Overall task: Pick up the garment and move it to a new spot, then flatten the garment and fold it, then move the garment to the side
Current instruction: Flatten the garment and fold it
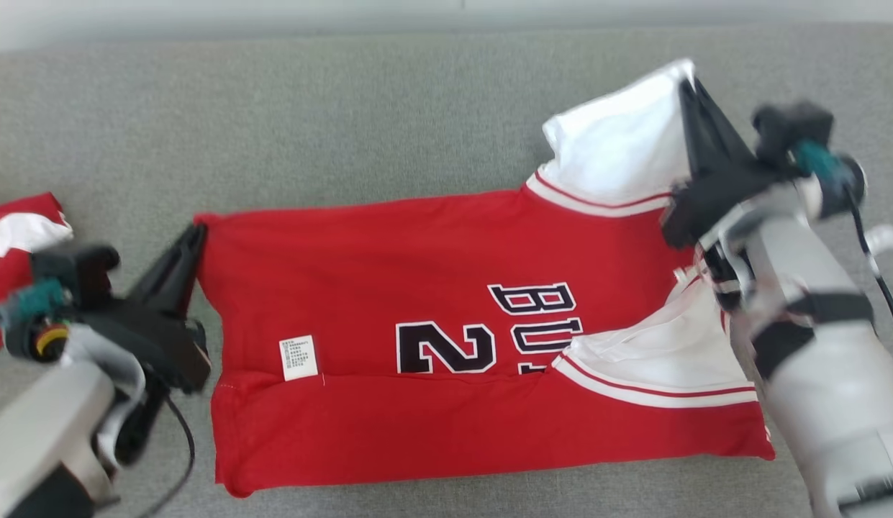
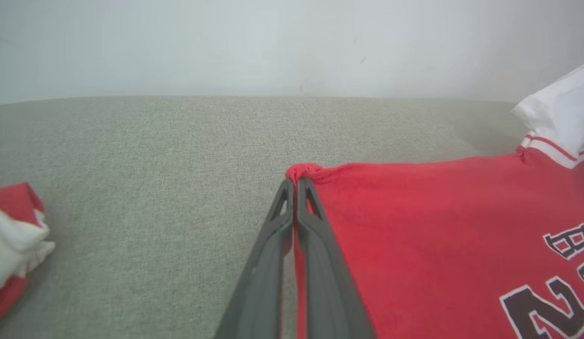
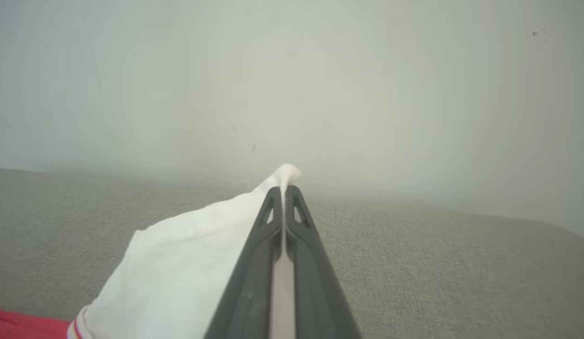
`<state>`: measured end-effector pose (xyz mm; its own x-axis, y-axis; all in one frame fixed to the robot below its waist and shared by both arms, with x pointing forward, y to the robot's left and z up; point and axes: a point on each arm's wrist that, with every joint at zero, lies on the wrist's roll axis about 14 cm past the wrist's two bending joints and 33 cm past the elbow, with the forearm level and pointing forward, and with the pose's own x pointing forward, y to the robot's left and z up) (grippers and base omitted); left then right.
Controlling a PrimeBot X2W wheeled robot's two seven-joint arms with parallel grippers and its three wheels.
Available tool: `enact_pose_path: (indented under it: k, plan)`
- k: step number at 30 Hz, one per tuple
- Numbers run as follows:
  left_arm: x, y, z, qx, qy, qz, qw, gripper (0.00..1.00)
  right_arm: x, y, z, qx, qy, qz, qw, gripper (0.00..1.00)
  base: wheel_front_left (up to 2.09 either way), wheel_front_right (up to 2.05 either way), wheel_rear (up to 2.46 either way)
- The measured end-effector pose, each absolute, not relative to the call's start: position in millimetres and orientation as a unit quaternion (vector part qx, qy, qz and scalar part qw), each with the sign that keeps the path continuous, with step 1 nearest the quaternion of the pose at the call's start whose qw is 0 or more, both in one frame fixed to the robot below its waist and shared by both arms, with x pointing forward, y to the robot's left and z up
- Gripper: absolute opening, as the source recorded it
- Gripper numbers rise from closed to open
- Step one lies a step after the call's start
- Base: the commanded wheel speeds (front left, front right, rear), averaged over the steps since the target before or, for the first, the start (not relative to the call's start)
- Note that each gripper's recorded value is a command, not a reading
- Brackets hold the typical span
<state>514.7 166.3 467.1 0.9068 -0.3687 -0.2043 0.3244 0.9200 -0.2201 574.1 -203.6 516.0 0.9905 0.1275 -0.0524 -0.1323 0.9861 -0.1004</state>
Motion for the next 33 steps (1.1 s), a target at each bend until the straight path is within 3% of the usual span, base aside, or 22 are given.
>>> enact_pose_path:
  k: [16, 33]
  plan:
    - [457, 163, 462, -0.08, 0.094, -0.148, 0.981, 0.0, 468, -221, 500, -0.004, -0.002, 0.072, 0.997, 0.0, 0.0, 0.0, 0.0]
    - [421, 172, 448, -0.098, 0.093, -0.11, 0.985, 0.0, 390, -238, 475, 0.052, 0.023, 0.026, 0.998, 0.0, 0.0, 0.0, 0.0]
